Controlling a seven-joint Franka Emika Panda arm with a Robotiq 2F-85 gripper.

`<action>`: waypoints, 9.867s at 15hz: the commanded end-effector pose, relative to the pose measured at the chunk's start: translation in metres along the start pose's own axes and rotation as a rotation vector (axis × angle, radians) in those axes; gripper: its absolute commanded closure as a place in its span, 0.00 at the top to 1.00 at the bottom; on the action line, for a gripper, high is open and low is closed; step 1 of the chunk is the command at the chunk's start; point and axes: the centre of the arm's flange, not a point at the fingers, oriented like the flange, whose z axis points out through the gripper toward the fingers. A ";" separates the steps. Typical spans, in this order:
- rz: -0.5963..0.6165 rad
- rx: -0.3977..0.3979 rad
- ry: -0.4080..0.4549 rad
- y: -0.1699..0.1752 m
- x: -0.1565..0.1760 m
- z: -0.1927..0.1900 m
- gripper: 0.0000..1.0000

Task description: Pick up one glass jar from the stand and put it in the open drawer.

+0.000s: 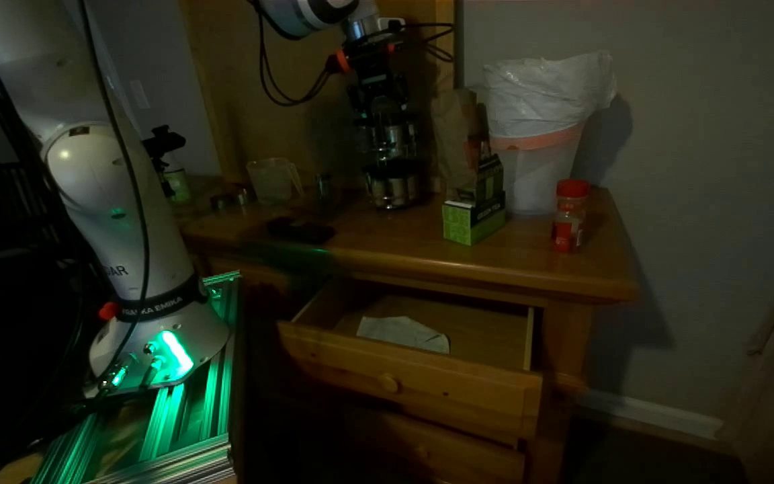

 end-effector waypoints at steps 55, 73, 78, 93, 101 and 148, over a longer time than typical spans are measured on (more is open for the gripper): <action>1.008 0.305 -0.411 0.065 -0.367 0.162 0.23; 0.702 0.245 0.107 0.090 -0.363 0.166 0.23; 0.544 0.252 0.224 0.072 -0.355 0.178 0.23; 0.678 0.277 0.259 0.063 -0.413 0.213 0.23; 0.578 0.032 0.103 0.074 -0.339 0.187 0.23; 0.708 0.212 -0.014 0.127 -0.393 0.313 1.00</action>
